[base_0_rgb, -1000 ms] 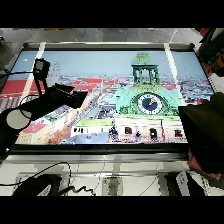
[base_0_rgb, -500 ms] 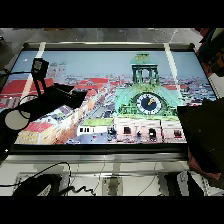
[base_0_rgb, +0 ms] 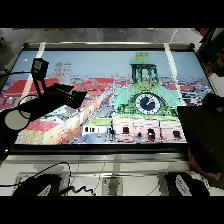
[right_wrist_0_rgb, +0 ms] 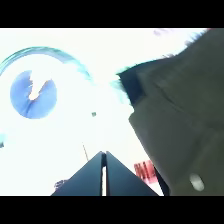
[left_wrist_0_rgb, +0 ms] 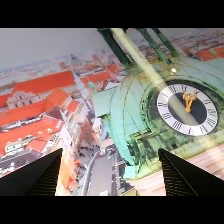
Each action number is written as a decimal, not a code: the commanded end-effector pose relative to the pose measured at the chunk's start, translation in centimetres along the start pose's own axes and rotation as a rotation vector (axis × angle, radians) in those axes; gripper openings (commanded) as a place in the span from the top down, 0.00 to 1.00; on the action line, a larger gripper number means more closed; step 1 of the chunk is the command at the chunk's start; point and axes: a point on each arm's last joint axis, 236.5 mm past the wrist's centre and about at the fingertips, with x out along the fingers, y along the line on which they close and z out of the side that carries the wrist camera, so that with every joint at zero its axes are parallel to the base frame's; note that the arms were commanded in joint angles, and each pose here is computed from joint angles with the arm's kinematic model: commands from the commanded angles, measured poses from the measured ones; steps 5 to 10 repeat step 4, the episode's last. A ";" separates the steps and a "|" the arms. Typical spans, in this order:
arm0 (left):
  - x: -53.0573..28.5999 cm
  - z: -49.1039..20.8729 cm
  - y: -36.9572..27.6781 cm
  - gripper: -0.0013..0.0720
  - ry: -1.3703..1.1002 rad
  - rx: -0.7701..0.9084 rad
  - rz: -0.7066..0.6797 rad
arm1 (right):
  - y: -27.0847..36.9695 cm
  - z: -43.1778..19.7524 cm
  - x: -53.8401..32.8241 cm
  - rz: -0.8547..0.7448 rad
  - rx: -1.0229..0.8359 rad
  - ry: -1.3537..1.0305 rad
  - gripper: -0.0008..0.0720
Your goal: Fold the clothes and pants, and hang the long-sleeved shirts on hangers.
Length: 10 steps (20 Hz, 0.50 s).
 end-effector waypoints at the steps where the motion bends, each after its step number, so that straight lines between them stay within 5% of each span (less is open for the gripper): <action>1: 0.0 0.0 0.0 0.04 -0.001 0.000 0.001 | 5.8 0.7 0.8 0.055 -0.259 -0.058 0.94; 10: 0.0 0.0 0.0 0.04 -0.001 0.000 0.001 | 8.0 -0.3 1.3 0.112 -0.276 -0.026 0.94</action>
